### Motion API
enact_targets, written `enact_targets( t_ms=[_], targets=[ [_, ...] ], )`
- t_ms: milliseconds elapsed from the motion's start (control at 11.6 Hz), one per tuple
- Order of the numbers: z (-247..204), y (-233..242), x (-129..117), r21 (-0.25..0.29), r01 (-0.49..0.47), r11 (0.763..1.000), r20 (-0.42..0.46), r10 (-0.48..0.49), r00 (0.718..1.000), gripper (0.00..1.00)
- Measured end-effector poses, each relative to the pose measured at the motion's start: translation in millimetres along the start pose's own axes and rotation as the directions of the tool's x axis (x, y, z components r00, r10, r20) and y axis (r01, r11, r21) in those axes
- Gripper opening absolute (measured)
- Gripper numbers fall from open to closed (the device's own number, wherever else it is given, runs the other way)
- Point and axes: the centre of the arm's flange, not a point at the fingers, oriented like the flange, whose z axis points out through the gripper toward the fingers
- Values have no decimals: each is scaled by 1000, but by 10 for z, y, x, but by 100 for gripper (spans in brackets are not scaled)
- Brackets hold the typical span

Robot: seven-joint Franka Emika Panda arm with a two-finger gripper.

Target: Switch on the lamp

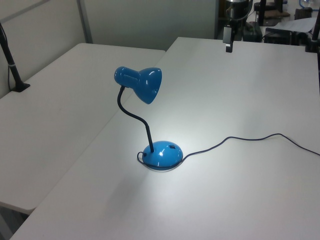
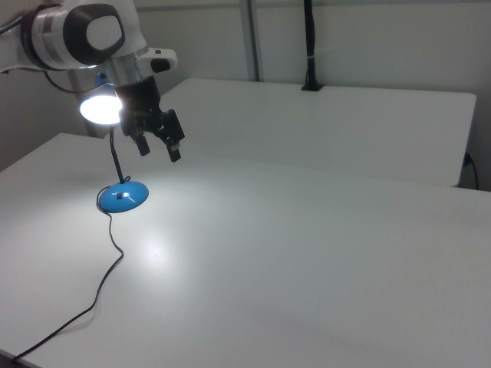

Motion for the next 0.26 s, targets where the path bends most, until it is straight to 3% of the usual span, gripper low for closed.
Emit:
enact_targets(
  t_ms=[259],
  targets=[
    [-23, 3, 3, 1, -1, 1000, -5, 1, 1000, 100]
  ],
)
